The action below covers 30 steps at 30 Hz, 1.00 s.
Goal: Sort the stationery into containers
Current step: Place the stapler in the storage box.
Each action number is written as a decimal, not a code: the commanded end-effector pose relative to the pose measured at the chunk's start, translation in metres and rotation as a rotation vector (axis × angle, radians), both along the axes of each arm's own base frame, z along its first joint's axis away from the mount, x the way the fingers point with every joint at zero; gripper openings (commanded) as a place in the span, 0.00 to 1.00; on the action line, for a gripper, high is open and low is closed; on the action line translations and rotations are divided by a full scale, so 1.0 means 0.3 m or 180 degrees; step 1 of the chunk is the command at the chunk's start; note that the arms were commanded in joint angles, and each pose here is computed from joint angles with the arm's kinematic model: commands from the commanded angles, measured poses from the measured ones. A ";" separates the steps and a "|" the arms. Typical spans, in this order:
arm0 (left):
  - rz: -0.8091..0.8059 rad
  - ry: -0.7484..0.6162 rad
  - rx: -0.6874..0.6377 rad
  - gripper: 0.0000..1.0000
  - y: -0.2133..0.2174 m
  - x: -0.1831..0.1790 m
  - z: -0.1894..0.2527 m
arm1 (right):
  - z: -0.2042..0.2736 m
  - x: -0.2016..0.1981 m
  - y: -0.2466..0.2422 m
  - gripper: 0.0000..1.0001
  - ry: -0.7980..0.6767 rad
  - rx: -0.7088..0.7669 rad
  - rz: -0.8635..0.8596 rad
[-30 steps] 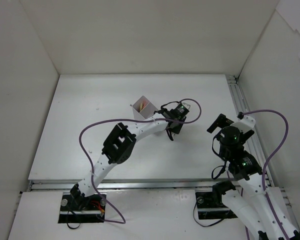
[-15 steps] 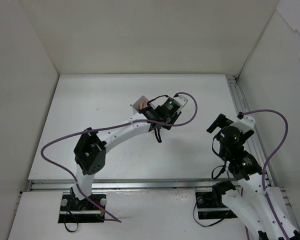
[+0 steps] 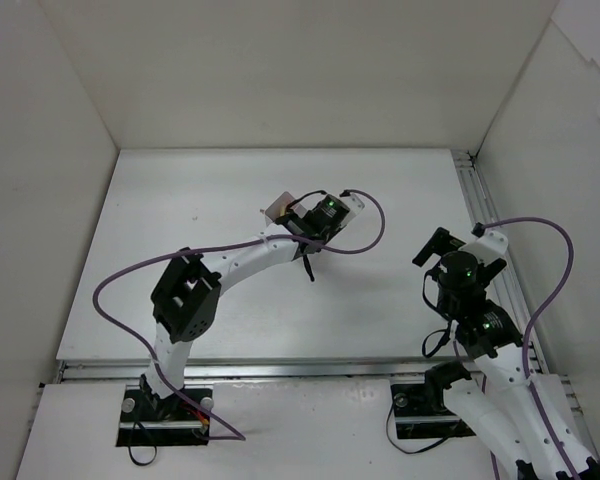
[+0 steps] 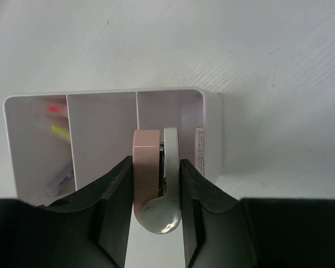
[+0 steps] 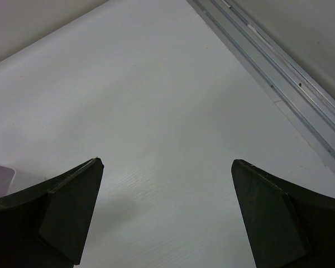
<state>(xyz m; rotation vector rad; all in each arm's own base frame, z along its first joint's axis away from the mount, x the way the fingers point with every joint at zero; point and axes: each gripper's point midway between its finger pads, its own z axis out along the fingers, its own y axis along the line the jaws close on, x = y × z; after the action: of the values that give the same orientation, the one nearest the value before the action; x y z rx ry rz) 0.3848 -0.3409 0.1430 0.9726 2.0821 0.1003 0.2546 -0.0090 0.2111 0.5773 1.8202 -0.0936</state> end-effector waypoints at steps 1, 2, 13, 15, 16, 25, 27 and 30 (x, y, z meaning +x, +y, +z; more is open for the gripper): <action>0.0175 -0.0435 -0.0189 0.17 0.004 0.105 0.167 | 0.041 0.024 -0.013 0.98 -0.0106 -0.0028 -0.0079; 0.0170 -0.0401 -0.0163 0.17 0.000 0.106 0.146 | 0.040 0.026 -0.009 0.98 -0.0094 -0.0032 -0.0064; 0.0220 -0.0347 -0.0165 0.34 -0.022 0.125 0.104 | 0.042 0.023 -0.014 0.98 -0.0106 -0.0041 -0.0079; 0.0226 -0.0332 -0.0167 0.37 -0.021 0.122 0.100 | 0.043 0.023 -0.013 0.98 -0.0106 -0.0041 -0.0074; 0.0229 -0.0334 -0.0165 0.39 -0.019 0.121 0.102 | 0.043 0.023 -0.014 0.98 -0.0106 -0.0041 -0.0079; 0.0245 -0.0282 -0.0163 0.48 -0.015 0.112 0.083 | 0.043 0.021 -0.012 0.98 -0.0110 -0.0043 -0.0062; 0.0240 -0.0281 -0.0197 0.49 -0.016 0.108 0.094 | 0.045 0.021 -0.015 0.98 -0.0115 -0.0041 -0.0072; 0.0226 -0.0305 -0.0247 0.50 -0.014 0.102 0.119 | 0.045 0.021 -0.013 0.98 -0.0117 -0.0037 -0.0069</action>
<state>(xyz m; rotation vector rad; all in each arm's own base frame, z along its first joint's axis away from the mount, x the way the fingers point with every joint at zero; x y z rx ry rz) 0.4083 -0.3400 0.1322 0.9250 2.0943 0.1570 0.2557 -0.0091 0.2075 0.5571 1.8395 -0.1149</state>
